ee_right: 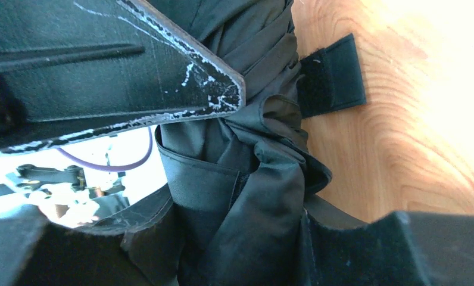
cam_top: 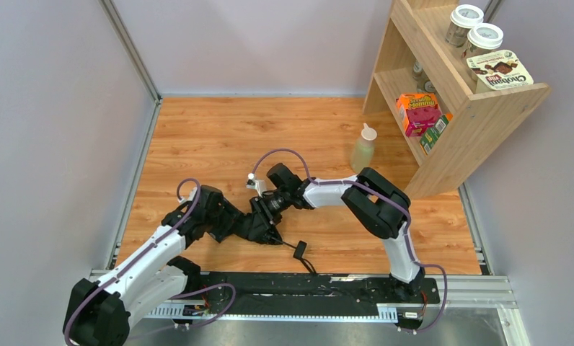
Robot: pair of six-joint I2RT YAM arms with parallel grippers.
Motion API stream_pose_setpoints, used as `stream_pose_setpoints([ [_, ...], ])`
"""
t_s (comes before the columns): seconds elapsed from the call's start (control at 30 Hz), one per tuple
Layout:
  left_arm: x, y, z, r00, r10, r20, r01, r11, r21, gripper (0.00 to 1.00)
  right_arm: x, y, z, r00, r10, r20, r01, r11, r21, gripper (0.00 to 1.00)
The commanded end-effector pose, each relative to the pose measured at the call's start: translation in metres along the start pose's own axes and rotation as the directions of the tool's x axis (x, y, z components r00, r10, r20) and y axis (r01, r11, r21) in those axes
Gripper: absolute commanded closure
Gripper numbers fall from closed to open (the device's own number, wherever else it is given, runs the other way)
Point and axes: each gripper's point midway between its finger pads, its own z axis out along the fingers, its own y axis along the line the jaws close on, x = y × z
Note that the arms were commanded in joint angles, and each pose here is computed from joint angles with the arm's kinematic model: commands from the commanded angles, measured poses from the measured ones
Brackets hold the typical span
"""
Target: Put away the umbrella
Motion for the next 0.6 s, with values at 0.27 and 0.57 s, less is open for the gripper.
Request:
stream_pose_setpoints([
  [0.27, 0.019, -0.018, -0.006, 0.991, -0.064, -0.121, 0.069, 0.997, 0.04, 0.25, -0.05, 0.054, -0.016, 0.969, -0.193, 0.153, 0.208, 0.974, -0.092, 1.0],
  [0.57, 0.013, -0.03, 0.001, 0.996, 0.007, -0.092, 0.003, 0.993, 0.116, 0.37, -0.04, 0.07, -0.021, 0.915, -0.396, 0.082, 0.399, 0.917, -0.018, 1.0],
])
